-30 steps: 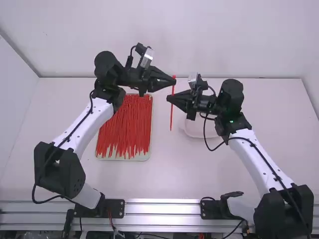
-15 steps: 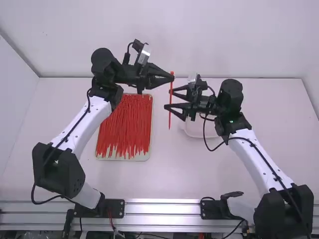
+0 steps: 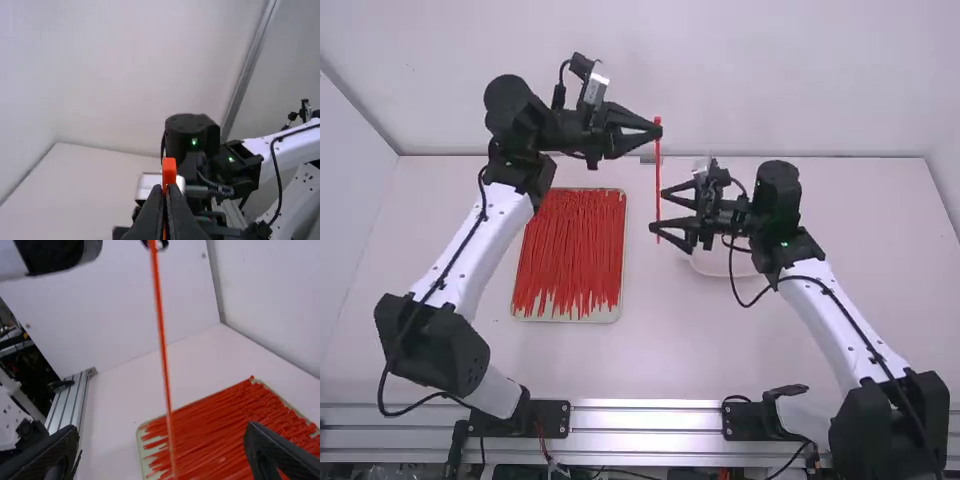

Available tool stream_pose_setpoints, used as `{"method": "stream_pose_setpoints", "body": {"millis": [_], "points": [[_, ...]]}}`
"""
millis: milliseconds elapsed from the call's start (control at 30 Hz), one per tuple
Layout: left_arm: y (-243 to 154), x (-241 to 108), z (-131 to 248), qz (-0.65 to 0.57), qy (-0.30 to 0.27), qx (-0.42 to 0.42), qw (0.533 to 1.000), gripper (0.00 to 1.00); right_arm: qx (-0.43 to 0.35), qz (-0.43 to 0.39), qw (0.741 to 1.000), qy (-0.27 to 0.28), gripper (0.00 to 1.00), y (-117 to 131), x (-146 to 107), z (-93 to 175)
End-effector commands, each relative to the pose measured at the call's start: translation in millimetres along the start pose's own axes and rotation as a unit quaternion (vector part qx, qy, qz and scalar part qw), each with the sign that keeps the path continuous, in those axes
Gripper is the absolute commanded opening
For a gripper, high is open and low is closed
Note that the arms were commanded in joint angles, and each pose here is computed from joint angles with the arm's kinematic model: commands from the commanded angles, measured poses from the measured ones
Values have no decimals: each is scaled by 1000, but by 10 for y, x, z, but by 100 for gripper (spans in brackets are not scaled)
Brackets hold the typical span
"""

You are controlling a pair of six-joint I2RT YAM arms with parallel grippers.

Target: Fasten the cable tie

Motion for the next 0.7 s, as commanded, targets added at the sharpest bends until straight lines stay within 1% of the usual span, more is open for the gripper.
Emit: {"method": "stream_pose_setpoints", "body": {"millis": [0,233,467,633,667], "points": [[-37,229,129,-11,-12,16,1000,2,9,41,999,-4,87,44,110,-27],[-73,447,276,11,-27,32,999,2,20,56,998,2,87,104,78,-78],[-204,488,155,50,-27,9,998,2,21,59,998,1,87,111,86,-86],[-159,497,152,78,-36,17,996,2,21,59,998,0,83,112,87,-86],[-160,492,136,81,-36,17,996,2,21,59,998,0,79,112,87,-86]]}}
Point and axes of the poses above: each hand's point on the last joint's axis, 136 mm out from that joint toward the fingers, its own z axis back along the fingers, its own y axis along the line the jaws close on, x = y × z, the point moved 1 cm from there along z, back along the fingers, and after that the axes turned 6 degrees about z, right-handed, at the moved point
